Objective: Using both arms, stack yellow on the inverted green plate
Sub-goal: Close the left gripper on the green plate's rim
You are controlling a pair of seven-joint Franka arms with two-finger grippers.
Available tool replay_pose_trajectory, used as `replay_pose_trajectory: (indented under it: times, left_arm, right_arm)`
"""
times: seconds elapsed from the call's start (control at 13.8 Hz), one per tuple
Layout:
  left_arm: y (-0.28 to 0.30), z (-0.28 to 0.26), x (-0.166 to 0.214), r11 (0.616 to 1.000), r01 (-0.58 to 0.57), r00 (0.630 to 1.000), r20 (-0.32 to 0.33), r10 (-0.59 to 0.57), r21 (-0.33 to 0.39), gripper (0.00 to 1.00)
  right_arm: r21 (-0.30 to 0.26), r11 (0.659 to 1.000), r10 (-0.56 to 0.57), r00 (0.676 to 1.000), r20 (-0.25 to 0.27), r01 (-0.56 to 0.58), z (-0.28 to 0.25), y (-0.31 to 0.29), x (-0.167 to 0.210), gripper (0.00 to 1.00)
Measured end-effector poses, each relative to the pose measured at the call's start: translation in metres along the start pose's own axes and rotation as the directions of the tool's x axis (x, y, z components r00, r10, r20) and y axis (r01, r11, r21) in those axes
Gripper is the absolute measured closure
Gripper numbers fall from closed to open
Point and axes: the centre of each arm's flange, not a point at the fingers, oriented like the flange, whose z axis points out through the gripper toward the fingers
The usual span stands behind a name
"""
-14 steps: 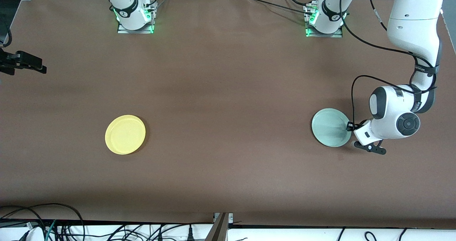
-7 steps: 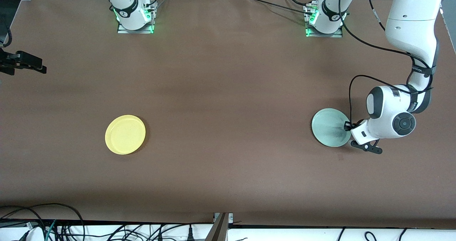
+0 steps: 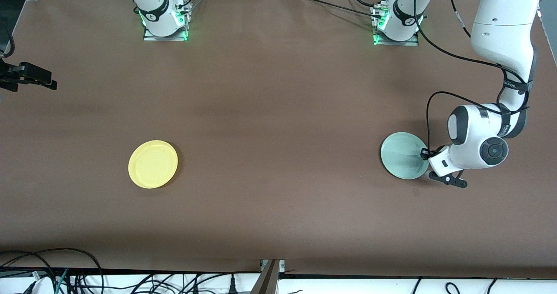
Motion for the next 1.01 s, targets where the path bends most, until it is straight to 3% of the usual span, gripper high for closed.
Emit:
replay_pose_trajectory:
  times: [1.01]
  left_arm:
    - [-0.0025,0.0001,-0.0009,1.000,0.004,1.000,0.000,-0.004,-0.001,0.72]
  right_arm:
    - [0.000,1.000,0.002,1.000,0.000,-0.002,0.0000,0.0011,-0.0002,0.00]
